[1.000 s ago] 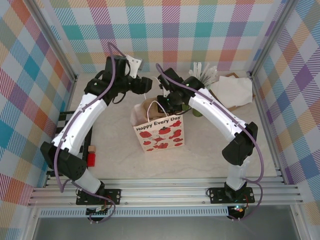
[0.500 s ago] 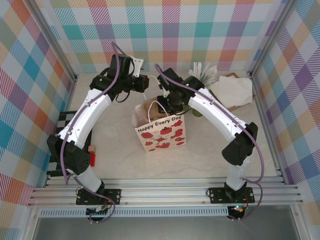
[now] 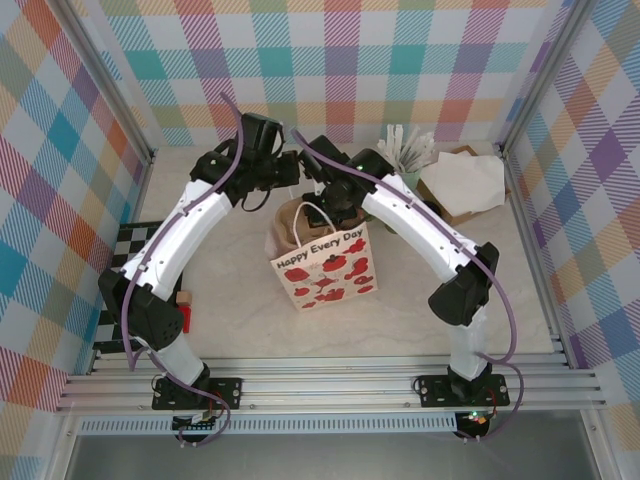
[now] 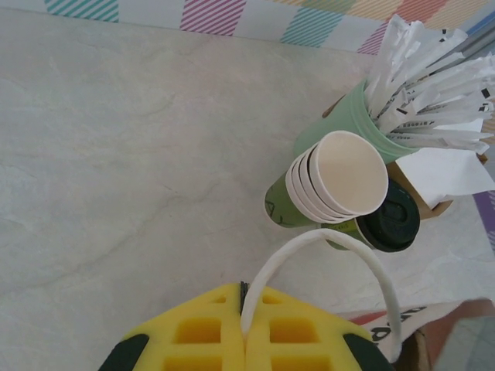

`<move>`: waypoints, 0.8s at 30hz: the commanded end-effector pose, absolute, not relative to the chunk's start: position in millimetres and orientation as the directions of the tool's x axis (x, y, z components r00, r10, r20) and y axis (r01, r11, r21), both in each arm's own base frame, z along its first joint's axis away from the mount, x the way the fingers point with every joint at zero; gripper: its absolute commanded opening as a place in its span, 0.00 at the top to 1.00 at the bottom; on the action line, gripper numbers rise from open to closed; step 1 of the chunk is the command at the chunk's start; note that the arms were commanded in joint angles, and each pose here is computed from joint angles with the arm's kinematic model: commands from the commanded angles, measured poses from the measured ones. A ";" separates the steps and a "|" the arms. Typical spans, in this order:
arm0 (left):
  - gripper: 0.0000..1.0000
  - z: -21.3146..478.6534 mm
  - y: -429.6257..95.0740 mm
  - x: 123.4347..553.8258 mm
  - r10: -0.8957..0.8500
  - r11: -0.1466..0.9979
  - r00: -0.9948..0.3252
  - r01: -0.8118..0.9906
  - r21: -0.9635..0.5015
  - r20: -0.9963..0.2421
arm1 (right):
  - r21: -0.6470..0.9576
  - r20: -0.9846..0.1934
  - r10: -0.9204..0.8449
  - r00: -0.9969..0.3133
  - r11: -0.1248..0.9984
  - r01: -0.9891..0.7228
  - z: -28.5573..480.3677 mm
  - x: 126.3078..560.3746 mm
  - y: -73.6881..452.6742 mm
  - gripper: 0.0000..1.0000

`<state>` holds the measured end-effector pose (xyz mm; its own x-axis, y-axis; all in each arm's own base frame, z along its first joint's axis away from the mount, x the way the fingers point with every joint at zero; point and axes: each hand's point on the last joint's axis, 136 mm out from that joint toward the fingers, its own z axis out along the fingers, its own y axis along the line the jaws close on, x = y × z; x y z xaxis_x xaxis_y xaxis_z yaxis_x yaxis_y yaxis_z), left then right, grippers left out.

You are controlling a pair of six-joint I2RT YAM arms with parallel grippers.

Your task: Pack the takeout coffee

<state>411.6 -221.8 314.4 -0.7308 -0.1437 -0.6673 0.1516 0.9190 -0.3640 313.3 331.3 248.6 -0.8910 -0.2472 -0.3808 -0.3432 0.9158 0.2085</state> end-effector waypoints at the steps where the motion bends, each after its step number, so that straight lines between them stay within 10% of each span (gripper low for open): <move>1: 1.00 330.8 -225.4 410.7 -0.226 0.890 -0.729 0.116 -0.441 -0.647 | 0.161 -0.365 -0.260 -0.894 0.928 -0.336 250.9 310.4 322.4 1.00; 24: 1.00 337.6 -230.4 414.2 -0.190 0.865 -0.733 0.190 -0.465 -0.653 | 0.105 -0.120 -0.359 -0.926 0.923 -0.371 169.3 302.0 315.5 1.00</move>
<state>409.2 -224.0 315.5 -0.7657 -0.1939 -0.6133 0.1333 0.8850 -0.4462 319.9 329.8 200.0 -0.9185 -0.3058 -0.2508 -0.3540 0.9184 0.1767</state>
